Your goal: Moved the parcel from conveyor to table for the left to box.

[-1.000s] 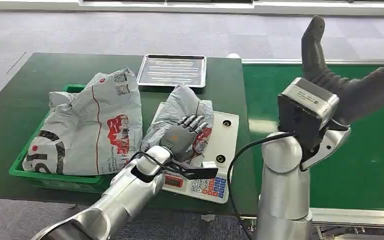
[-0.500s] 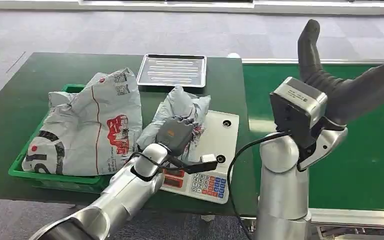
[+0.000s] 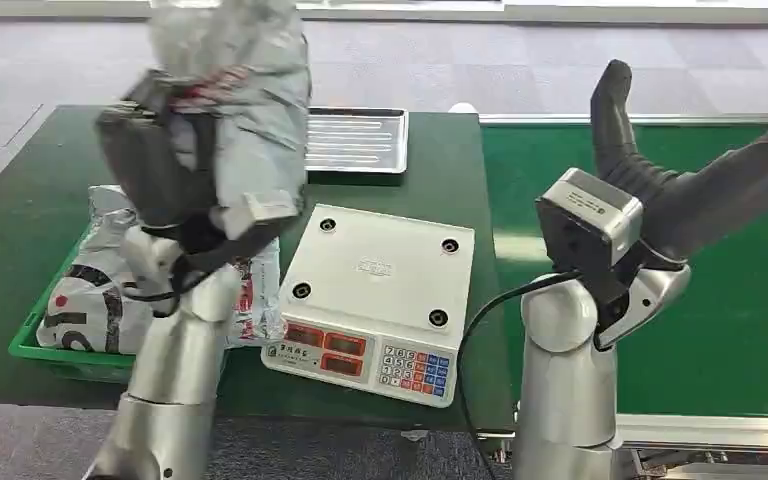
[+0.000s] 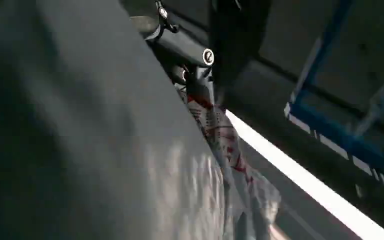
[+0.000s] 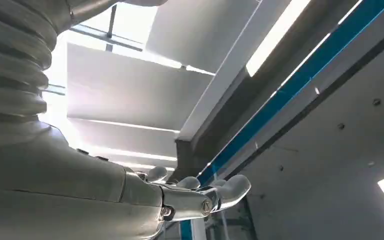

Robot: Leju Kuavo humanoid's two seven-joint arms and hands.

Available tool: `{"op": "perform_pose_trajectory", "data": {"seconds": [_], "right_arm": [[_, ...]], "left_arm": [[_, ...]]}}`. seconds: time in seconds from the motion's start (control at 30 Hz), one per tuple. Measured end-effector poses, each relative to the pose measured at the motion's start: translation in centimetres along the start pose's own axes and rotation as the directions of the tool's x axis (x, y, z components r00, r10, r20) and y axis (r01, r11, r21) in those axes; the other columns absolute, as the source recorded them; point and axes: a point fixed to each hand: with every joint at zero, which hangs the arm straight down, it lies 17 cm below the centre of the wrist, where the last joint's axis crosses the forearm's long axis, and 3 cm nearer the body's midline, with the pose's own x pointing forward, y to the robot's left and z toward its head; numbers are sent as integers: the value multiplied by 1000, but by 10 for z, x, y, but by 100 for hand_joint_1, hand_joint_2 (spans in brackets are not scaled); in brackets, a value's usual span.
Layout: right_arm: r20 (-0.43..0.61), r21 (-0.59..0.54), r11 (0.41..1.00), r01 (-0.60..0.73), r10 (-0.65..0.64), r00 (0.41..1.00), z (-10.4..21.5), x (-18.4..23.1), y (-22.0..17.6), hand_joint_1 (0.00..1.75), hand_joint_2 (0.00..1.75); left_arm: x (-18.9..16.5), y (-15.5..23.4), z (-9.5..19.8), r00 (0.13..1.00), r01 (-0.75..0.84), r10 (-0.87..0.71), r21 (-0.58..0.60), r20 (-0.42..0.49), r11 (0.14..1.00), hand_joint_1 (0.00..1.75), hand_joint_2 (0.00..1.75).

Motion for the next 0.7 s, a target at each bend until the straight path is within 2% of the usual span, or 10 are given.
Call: {"op": "perform_pose_trajectory", "data": {"seconds": [0.07,0.2,0.3,0.5,0.57,0.63,0.67,0.7], "right_arm": [[-4,1,1000,-1,1,1000,1,-1,0,0,175],[-4,2,1000,-2,2,1000,1,-2,0,0,175],[-4,1,1000,-2,2,1000,1,-2,0,0,175],[-5,3,1000,-1,1,1000,1,-2,1,0,175],[-5,6,1000,0,0,1000,2,-2,1,0,175],[-2,3,1000,6,-6,1000,2,-1,1,0,175],[2,-1,1000,13,-13,1000,1,0,1,0,175],[5,-5,1000,18,-18,1000,0,0,0,0,175]], "left_arm": [[-25,63,-22,998,57,-49,170,-48,984,175,175],[-41,126,-33,988,148,-129,308,-79,940,175,175],[-49,156,-34,979,199,-173,362,-104,911,175,175],[-51,189,-34,958,283,-273,412,-84,866,175,175],[-54,181,-32,913,398,-404,343,-58,851,175,175],[-72,141,-25,823,565,-568,149,-30,811,175,175],[-90,117,-14,765,644,-644,27,-25,764,175,175],[-112,108,0,732,677,-679,-56,-53,734,175,175]]}}
